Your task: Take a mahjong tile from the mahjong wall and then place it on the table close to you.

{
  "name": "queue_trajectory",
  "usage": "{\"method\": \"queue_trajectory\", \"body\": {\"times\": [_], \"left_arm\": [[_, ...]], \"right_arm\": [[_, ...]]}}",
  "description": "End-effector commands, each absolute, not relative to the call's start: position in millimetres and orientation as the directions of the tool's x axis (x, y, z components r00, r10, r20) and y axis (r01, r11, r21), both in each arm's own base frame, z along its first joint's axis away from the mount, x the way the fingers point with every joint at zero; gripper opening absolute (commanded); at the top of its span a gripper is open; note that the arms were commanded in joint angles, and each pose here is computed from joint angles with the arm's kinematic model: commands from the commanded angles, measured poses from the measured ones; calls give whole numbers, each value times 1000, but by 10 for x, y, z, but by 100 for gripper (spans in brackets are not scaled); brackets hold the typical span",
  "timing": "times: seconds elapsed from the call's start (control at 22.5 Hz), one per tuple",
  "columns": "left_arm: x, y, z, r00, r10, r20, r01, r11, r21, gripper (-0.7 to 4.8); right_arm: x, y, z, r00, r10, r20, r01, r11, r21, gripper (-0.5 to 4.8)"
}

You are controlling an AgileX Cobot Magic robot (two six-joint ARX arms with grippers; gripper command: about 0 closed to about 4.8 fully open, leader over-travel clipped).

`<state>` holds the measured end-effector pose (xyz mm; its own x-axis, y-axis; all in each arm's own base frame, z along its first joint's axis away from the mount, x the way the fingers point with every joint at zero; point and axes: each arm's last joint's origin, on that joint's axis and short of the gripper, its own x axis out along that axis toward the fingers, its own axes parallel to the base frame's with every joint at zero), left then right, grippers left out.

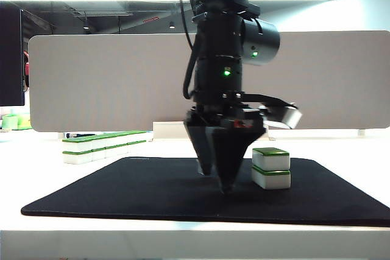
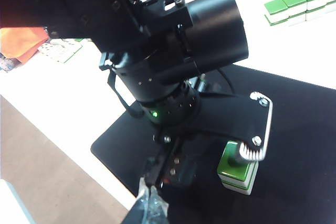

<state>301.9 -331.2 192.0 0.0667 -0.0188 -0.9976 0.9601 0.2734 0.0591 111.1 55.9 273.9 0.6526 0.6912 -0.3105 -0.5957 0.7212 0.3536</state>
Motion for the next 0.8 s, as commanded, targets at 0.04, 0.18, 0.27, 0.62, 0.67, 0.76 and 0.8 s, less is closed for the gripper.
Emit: {"method": "queue_trajectory", "body": {"times": [0.04,0.18,0.27,0.62,0.67,0.76,0.8], "left_arm": [[3061,-3295,2153,89,-24,-996,947,311,77,404],[3153,-3246,2397,123,-55,-991,936,337,98,404],[3239,-3175,2473,153,-53,-987,924,362,124,404],[3707,-2576,2532,273,139,-952,806,507,305,394],[3764,-2489,2535,271,145,-952,794,525,306,394],[3870,-2316,2557,272,152,-950,767,562,310,394],[3912,-2233,2581,275,154,-949,753,579,312,394]], "right_arm": [[1111,559,2760,656,694,-297,-604,718,346,-1],[1112,560,2760,656,694,-297,-603,718,346,-1],[1112,560,2759,656,694,-297,-603,718,347,-1],[1110,559,2659,620,680,-391,-566,733,377,-1],[1108,558,2649,617,678,-399,-562,735,380,-1],[1108,558,2650,617,678,-399,-562,735,380,-1],[1109,559,2649,617,678,-399,-562,735,380,-1]]}}
